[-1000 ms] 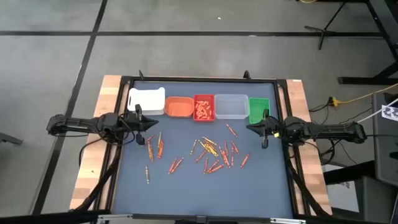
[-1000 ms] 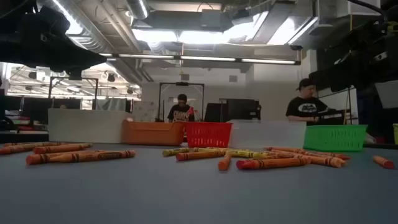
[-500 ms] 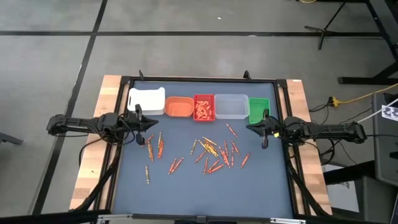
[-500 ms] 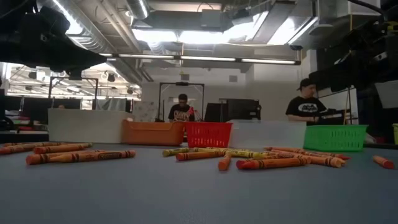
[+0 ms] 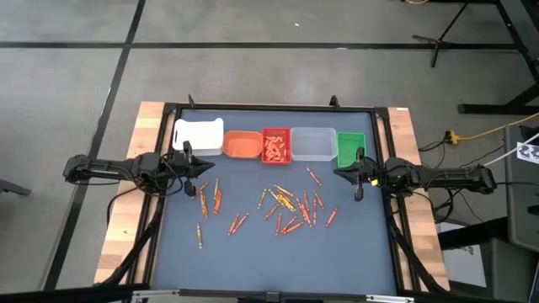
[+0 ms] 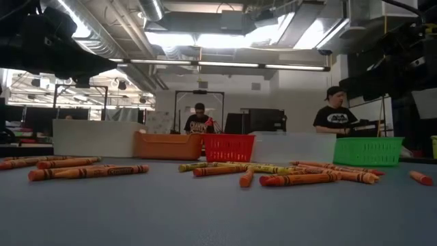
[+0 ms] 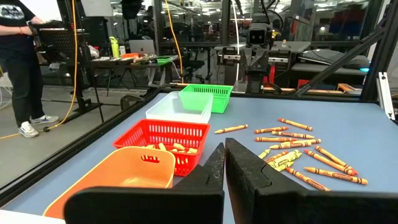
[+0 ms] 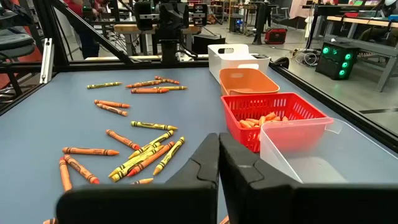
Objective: Sort crayons
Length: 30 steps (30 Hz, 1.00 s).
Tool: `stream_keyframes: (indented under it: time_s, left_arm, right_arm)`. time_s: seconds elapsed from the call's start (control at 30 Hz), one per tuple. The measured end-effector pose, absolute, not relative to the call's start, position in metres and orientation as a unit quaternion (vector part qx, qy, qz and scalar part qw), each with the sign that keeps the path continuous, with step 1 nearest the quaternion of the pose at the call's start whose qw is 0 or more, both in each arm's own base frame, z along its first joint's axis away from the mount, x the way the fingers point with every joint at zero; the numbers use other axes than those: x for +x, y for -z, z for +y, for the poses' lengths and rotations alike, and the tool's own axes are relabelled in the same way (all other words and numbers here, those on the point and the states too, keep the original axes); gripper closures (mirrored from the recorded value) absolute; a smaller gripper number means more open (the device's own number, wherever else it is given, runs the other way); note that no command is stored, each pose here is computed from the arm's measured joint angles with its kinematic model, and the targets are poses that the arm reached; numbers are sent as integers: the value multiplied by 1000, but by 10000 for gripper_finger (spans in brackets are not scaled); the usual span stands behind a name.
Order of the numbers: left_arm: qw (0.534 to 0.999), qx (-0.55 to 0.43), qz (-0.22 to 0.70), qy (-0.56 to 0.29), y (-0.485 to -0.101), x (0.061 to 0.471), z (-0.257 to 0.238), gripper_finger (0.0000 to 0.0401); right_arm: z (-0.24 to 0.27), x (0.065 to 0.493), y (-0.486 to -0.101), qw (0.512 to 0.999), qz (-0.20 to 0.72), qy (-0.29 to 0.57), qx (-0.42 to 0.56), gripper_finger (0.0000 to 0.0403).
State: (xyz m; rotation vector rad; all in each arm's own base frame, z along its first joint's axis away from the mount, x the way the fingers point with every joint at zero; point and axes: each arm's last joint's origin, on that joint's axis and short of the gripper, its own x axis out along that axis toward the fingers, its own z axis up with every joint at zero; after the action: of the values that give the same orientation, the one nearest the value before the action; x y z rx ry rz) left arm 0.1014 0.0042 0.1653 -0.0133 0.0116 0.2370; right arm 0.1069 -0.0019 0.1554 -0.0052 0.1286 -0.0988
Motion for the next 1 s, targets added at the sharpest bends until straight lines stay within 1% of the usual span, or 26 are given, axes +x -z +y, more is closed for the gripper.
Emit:
stream_keyframes:
  time_s: [0.63,0.73,0.8,0.87,1.0]
  left_arm:
    - [993,-7,6,-118,-165,101,4,401]
    - [993,-7,6,-118,-165,101,4,401]
    - [993,-6,6,-118,-165,101,4,401]
    - [993,-7,6,-118,-165,101,4,401]
    - [993,-6,6,-118,-165,101,4,401]
  right_arm:
    - [-2,107,-157,997,55,50,-2,393]
    - [-2,107,-158,997,48,53,29,390]
    - [-2,107,-159,995,39,62,70,379]
    - [-3,107,-161,991,29,67,108,361]
    - [-2,108,-164,988,10,59,144,307]
